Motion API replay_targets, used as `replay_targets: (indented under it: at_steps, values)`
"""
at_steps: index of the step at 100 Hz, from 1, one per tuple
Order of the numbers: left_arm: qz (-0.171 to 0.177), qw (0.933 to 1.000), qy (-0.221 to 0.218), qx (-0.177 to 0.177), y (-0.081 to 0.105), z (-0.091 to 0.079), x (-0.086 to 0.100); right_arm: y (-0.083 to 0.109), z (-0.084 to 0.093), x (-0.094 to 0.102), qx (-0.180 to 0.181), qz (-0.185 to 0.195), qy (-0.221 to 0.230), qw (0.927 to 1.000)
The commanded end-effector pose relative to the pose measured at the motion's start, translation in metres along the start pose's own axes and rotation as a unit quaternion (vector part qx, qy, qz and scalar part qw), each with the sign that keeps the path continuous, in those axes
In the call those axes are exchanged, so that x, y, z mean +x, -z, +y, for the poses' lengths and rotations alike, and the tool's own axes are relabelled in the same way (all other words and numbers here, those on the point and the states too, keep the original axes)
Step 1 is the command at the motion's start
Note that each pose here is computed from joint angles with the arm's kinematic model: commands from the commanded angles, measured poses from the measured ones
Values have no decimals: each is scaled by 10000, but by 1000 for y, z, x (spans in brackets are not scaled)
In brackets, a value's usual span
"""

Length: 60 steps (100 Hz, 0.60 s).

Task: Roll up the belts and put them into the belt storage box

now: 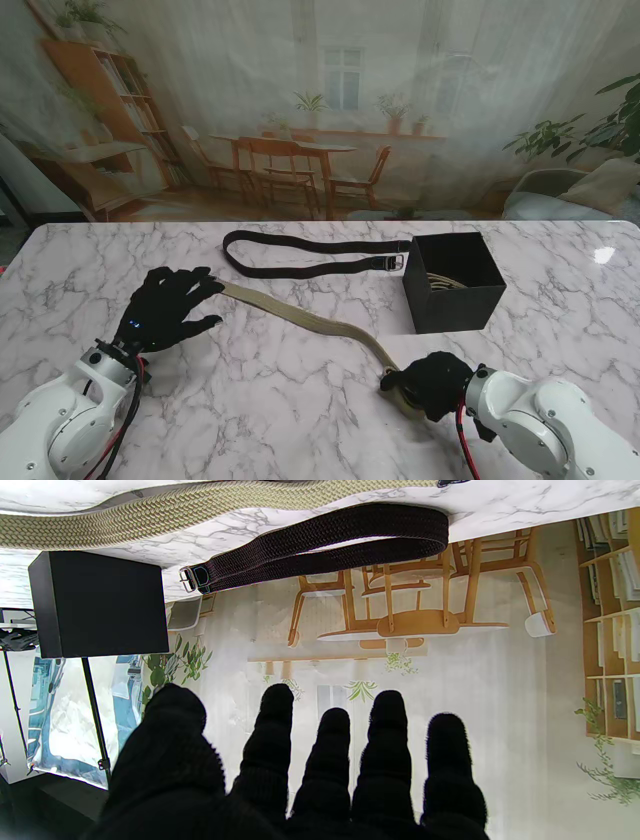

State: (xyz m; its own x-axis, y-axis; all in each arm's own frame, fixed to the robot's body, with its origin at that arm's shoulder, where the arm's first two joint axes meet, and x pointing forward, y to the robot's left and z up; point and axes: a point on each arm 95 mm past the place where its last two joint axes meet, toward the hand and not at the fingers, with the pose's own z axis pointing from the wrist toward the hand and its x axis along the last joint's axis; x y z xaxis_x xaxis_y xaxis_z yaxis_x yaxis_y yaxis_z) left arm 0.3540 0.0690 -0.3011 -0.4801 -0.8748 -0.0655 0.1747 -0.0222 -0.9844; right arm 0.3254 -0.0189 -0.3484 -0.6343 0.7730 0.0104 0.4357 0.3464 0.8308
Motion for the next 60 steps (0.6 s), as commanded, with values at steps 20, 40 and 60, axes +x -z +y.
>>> replay_targets:
  at_steps: [20,40,60]
  values:
    - [9,10000,4,-60,0,2,1,3,0,3,122,-28,-133,9998]
    - [9,10000,2,-71,0,2,1,5,1,4,203,-73,-144,9997]
    - [3,10000,2,-67,0,2,1,5,3,5,212,-56,-31,9998]
